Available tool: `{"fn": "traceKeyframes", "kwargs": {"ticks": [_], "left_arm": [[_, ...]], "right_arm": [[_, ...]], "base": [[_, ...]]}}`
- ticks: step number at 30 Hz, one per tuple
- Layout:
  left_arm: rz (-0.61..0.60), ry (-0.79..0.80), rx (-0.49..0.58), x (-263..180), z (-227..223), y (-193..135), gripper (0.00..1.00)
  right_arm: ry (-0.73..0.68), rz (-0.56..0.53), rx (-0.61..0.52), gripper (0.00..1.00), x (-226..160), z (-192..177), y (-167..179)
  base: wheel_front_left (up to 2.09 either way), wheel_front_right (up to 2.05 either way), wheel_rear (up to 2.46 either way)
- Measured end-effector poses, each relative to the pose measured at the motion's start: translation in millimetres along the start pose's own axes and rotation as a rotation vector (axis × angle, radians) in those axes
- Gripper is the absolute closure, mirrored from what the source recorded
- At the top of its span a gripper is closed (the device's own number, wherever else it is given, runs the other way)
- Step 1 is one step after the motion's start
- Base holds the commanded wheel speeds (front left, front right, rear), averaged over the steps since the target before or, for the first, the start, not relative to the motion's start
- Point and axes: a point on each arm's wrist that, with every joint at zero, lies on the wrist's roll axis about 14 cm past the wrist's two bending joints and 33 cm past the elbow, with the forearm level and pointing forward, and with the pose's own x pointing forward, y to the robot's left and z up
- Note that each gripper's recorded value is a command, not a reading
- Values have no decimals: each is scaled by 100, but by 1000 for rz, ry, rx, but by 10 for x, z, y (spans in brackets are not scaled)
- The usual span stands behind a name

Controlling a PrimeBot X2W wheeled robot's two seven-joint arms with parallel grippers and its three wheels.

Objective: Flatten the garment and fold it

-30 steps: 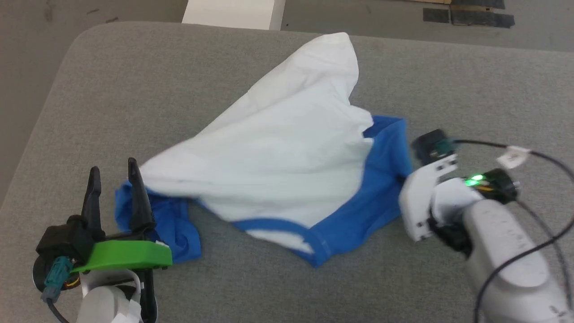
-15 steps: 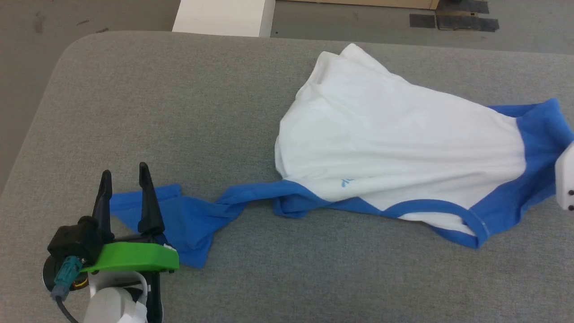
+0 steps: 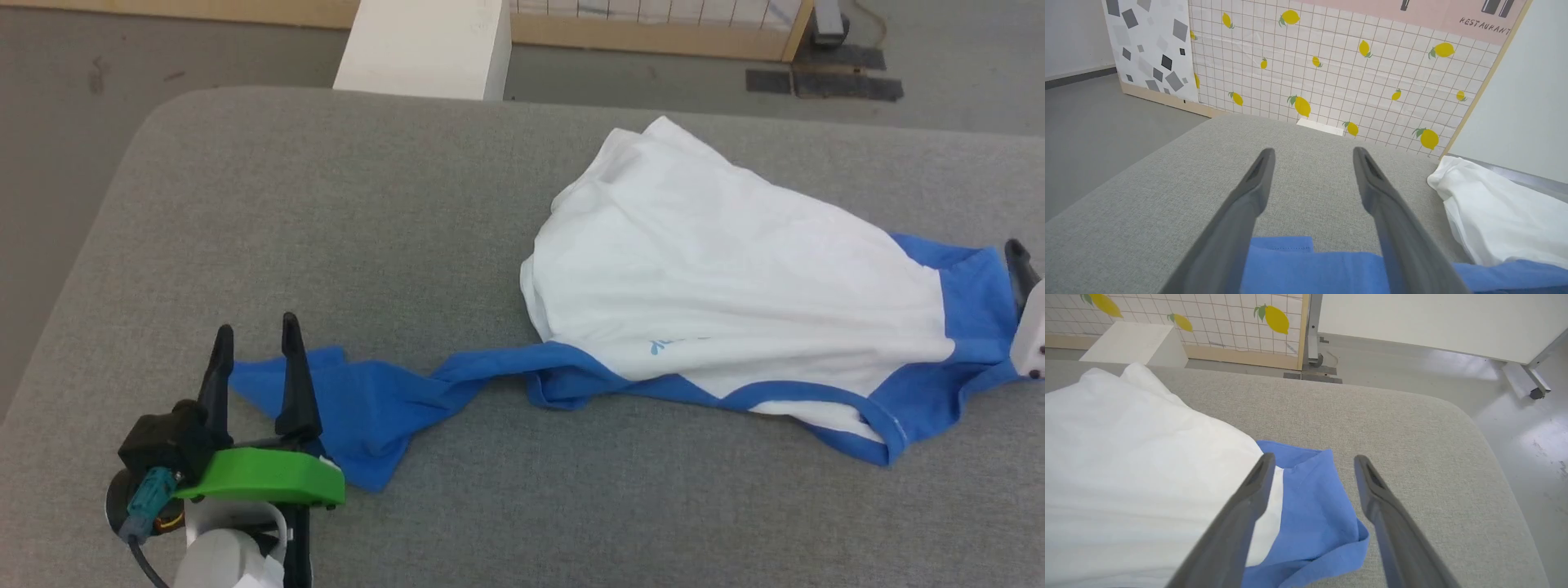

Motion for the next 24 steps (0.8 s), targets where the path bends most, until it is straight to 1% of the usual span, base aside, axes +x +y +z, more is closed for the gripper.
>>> {"fn": "traceKeyframes", "kwargs": {"ticks": [4, 7, 11, 13, 16, 18, 20, 22, 24], "left_arm": [[-28, -6, -22, -22, 28, -95, 0], [-52, 9, -40, -21, -8, -182, 0], [-114, 62, -59, 30, -104, -394, 0], [-156, 95, -67, 121, -134, -548, 0], [-247, 160, -66, 332, -157, -867, 0], [-315, 239, -45, 500, -217, -1105, 0], [-360, 366, -27, 608, -363, -1290, 0], [-391, 527, 18, 675, -569, -1444, 0], [-406, 675, 75, 684, -765, -1530, 0]], "right_arm": [[-140, 43, 74, 0, -244, 140, 158], [-192, 58, 140, 0, -425, 100, 223], [-201, 80, 210, 0, -609, -35, 325], [-199, 70, 223, 0, -670, -90, 304], [-183, 64, 238, 0, -723, -191, 305], [-173, 62, 245, 0, -729, -235, 310], [-161, 60, 249, 0, -723, -266, 317], [-154, 58, 252, 0, -708, -292, 320], [-136, 54, 256, 0, -687, -345, 316]], "base": [[0, 0, 0], [0, 0, 0], [0, 0, 0], [0, 0, 0], [0, 0, 0], [0, 0, 0], [0, 0, 0], [0, 0, 0], [0, 0, 0]]}}
